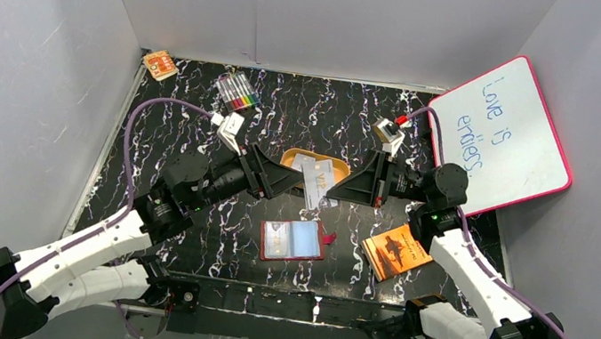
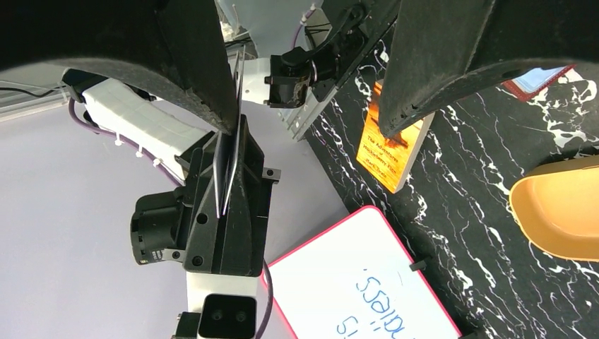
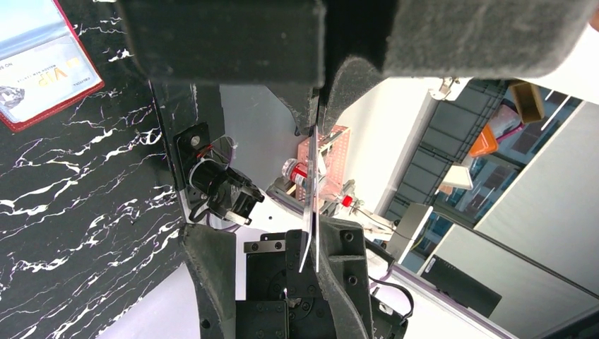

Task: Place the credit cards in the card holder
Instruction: Pick up the credit card from the storage box.

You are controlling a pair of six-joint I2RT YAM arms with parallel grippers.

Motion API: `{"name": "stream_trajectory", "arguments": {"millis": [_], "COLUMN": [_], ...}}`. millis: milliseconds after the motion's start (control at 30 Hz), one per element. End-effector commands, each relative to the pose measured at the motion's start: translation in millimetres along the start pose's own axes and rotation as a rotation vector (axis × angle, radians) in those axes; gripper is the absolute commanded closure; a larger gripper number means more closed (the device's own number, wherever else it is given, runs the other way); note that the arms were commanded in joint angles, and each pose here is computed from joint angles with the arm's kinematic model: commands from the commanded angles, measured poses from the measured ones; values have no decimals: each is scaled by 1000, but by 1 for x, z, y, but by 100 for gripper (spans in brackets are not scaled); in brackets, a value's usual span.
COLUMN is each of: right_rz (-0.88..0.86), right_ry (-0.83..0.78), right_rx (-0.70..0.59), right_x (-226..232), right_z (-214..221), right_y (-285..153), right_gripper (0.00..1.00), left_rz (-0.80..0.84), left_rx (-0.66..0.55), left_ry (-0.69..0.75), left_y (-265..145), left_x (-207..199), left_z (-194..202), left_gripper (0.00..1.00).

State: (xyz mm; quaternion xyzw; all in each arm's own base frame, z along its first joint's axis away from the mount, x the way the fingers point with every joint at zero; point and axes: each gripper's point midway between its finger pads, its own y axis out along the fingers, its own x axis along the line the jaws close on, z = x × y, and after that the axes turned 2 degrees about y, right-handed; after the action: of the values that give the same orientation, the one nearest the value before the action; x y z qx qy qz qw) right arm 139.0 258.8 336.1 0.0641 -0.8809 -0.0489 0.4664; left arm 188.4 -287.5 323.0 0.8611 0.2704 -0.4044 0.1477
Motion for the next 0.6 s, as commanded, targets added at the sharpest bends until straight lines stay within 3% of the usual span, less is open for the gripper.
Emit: {"name": "stream_trajectory", "arguments": {"millis": [0, 200, 300, 500, 567], "right_rz": [-17, -10, 6, 53, 63], "right_ry": [-81, -74, -71, -24, -4], "right_rx": [-2, -12, -15, -41, -51], "right_x": [14, 11, 7, -8, -13], "right_z": [-3, -3, -3, -3, -2], "right_y": [4, 4, 4, 4, 4], "right_gripper": [100, 100, 100, 100, 100], "left_rz": [78, 145, 150, 110, 85], "left_rx": [20, 60, 52, 21, 9], "left_ry": [5, -4, -1, -6, -17], "left_y": [10, 18, 16, 11, 9], "left_x": [-19, -31, -32, -25, -20], "left_z": [-3, 3, 1, -3, -3], "left_gripper": [31, 38, 54, 98, 100]}}
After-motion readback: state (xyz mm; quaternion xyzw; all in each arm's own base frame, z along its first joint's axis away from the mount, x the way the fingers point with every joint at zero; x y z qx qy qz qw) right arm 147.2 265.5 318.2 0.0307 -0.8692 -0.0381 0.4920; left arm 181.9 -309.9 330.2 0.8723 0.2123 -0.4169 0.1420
